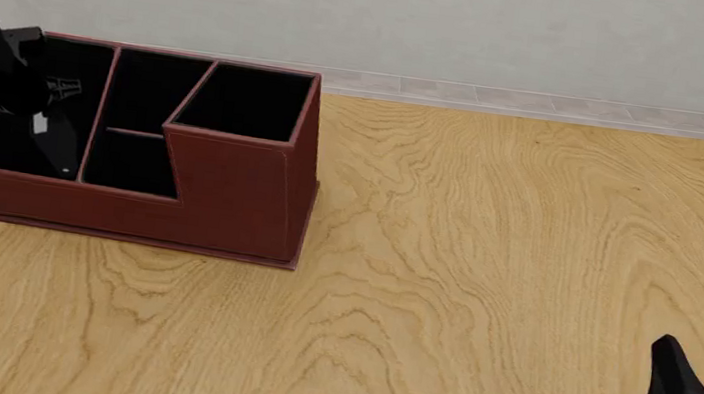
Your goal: Pick up the book and place it in the left compartment of the caddy.
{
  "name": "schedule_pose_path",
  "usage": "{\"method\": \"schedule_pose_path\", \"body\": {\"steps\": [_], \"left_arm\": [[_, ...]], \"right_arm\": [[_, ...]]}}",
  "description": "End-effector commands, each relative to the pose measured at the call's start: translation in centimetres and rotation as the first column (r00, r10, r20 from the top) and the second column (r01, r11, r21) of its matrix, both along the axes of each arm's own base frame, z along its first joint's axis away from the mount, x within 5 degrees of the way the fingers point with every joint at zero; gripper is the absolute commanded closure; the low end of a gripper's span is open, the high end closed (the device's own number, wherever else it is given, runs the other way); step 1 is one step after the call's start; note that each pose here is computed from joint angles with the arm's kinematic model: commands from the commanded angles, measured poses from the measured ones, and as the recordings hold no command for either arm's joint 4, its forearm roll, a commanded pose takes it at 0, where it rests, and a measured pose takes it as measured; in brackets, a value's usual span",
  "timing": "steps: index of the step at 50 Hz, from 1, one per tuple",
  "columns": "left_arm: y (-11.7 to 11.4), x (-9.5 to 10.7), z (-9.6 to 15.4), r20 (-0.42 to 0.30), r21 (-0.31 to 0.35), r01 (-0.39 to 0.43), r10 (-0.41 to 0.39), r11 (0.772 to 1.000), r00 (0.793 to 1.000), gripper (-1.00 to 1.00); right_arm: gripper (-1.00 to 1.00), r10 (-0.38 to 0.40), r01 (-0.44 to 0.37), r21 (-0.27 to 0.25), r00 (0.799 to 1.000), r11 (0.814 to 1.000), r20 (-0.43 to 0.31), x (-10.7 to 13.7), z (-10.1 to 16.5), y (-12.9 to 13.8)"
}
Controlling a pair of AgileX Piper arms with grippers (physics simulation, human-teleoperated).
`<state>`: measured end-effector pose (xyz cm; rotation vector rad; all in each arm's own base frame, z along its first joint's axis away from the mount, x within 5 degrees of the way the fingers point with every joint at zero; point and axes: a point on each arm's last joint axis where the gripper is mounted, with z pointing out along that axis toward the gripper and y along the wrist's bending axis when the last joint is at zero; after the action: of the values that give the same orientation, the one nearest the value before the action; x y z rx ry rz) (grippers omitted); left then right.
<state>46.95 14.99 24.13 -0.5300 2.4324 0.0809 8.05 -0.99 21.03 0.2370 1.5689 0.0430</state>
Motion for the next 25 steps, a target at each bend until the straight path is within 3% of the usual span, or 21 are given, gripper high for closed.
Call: {"method": "schedule_pose_path", "body": {"steps": [1,25], "left_arm": [[0.3,0.3,-0.2,0.004,0.018,0.018,-0.018,1.000,1.000,1.00],[1.6,-0.2,-1.2,0.000,0.036,0.013,-0.013,0.999,1.000,1.00]], "right_arm": [[-1.00,0.001,-0.001,0.004,1.000,1.000,0.002,0.0,0.0,0.0],[-1.00,-0.002,0.002,0.009,1.000,1.000,0.008,-0.2,0.1,0.0]]}}
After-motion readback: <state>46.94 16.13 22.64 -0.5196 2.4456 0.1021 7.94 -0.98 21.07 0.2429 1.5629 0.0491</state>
